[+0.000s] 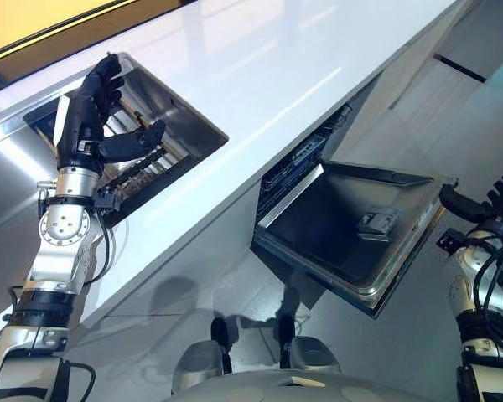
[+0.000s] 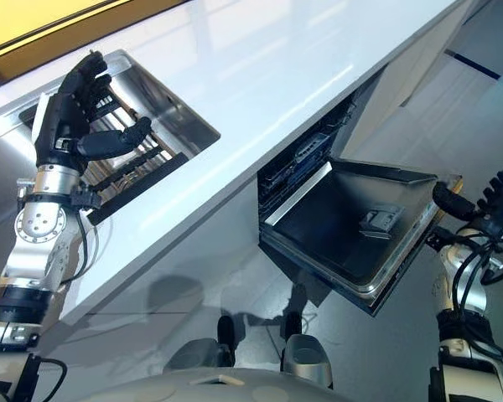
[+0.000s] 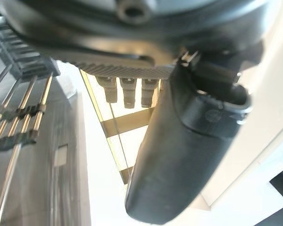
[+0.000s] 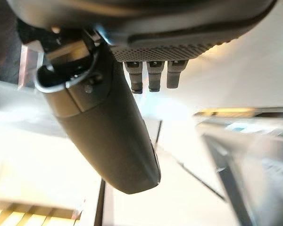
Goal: Pick up plates and place into dishwasher.
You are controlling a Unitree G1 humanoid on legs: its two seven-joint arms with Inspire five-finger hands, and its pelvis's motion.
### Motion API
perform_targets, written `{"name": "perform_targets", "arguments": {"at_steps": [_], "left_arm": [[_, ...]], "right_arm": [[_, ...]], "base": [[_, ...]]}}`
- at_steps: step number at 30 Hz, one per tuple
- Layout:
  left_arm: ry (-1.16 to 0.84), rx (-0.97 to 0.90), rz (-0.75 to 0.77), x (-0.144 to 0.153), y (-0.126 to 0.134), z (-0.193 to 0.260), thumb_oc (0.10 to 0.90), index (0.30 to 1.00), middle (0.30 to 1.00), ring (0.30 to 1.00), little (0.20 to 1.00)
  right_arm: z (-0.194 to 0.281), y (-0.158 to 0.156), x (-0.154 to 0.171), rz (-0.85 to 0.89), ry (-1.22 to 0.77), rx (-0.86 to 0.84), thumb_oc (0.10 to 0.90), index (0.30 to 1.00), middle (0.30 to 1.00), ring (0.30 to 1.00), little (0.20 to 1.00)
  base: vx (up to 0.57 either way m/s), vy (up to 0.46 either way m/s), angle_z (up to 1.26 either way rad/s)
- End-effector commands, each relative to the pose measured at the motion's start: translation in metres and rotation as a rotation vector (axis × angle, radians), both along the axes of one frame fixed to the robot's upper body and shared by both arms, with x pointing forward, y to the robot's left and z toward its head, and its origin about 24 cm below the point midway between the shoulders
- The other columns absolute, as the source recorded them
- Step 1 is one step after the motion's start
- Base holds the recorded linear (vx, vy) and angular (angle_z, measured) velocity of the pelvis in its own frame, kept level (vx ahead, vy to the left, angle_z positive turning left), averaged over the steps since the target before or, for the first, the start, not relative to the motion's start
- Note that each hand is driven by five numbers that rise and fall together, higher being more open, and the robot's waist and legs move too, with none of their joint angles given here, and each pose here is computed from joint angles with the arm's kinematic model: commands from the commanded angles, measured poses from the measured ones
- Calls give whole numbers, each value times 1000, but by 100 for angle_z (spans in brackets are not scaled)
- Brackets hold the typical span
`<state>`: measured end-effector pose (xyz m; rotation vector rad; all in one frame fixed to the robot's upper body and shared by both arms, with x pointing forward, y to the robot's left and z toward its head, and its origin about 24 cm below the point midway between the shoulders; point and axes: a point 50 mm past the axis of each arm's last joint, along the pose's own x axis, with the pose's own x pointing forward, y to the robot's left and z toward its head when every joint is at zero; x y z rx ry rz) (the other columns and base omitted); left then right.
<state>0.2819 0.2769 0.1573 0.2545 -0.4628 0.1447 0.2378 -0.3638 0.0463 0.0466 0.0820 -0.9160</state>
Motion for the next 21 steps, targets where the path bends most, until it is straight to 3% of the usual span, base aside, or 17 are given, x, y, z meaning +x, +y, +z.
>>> {"name": "perform_targets", "arguments": {"at_steps": [1,8,21], "left_arm": [[-196,-49,40,-6,8,24,800,900,900,900,900],[-208,-85,62,-9,10,23,800,900,900,900,900],[-189,-57,37,-14,11,23,800,900,900,900,900]], "right_arm": [[18,-23,-7,-54,-173,56,800,900,900,900,900],[-23,-13,-14,-58,-214,366,800,900,900,900,900],[-71,-18,-46,-190,-81,498,800,900,900,900,900]], "base": [[6,-15,-6],[-27,-9,-6],[-23,-8,12]]}}
